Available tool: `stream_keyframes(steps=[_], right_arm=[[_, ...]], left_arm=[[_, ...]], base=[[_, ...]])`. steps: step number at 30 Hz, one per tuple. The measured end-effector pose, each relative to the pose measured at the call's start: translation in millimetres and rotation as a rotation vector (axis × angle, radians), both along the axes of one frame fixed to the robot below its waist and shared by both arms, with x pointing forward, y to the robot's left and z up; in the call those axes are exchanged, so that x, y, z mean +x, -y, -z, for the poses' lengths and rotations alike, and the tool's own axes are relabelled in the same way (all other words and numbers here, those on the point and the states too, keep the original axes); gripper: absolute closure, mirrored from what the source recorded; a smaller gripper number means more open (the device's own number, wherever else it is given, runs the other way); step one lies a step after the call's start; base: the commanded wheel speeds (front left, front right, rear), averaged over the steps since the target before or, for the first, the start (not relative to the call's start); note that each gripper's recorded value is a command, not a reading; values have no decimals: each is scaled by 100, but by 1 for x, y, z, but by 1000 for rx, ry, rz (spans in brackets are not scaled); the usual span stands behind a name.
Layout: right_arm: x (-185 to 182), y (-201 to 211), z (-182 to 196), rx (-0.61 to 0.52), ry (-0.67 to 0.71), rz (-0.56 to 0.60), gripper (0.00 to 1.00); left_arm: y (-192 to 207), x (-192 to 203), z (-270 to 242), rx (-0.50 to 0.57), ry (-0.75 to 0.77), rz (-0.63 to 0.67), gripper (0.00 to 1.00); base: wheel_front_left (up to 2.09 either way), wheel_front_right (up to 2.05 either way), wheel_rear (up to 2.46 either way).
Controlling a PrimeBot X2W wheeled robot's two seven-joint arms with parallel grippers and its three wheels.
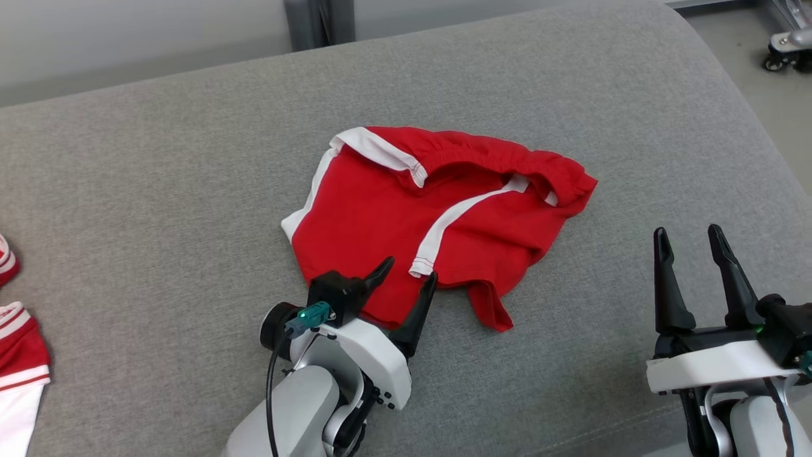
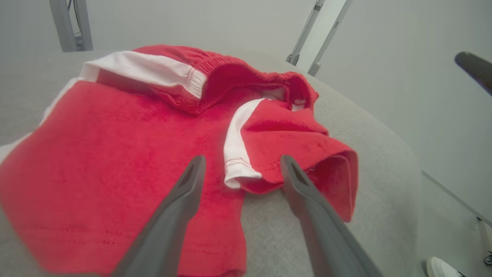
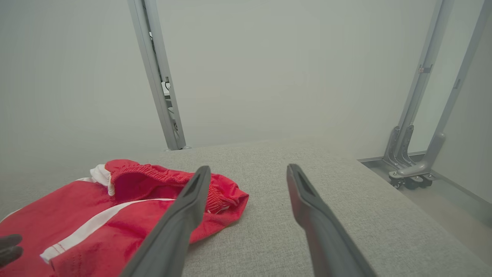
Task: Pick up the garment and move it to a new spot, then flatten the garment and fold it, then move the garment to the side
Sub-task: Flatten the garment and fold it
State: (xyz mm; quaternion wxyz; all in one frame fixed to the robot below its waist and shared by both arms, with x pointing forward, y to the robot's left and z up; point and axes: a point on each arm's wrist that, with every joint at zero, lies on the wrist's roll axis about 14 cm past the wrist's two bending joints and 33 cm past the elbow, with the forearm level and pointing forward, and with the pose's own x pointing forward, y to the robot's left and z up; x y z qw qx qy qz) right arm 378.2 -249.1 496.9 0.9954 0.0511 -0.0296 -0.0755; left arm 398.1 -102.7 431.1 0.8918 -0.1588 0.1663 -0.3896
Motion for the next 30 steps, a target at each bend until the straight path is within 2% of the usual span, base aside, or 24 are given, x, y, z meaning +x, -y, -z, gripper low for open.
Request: stream_keyframes(steps=[8,11,15,16,17,18,30], right_arm=[[-3,14,5,5,-19,43,0],[-6,20,10,65,-20,70,0],[-5,21,11,64,-21,73,0],[-5,21,11,64,-21,73,0],[-5,21,11,65,-21,74,0],[-4,21,11,65,-21,73,0],[6,1,1,56,11,5,0]], left_arm=[[19,8,24,51,-81,25,0],[22,8,30,62,-100,33,0],[25,7,31,55,-113,42,0],[26,7,32,54,-116,43,32],[26,6,31,53,-115,45,71],[26,6,30,51,-111,45,100],[7,11,9,43,-42,-22,100]], base=[[0,0,0],[0,0,0],[0,0,0],[0,0,0],[0,0,0],[0,0,0],[0,0,0]])
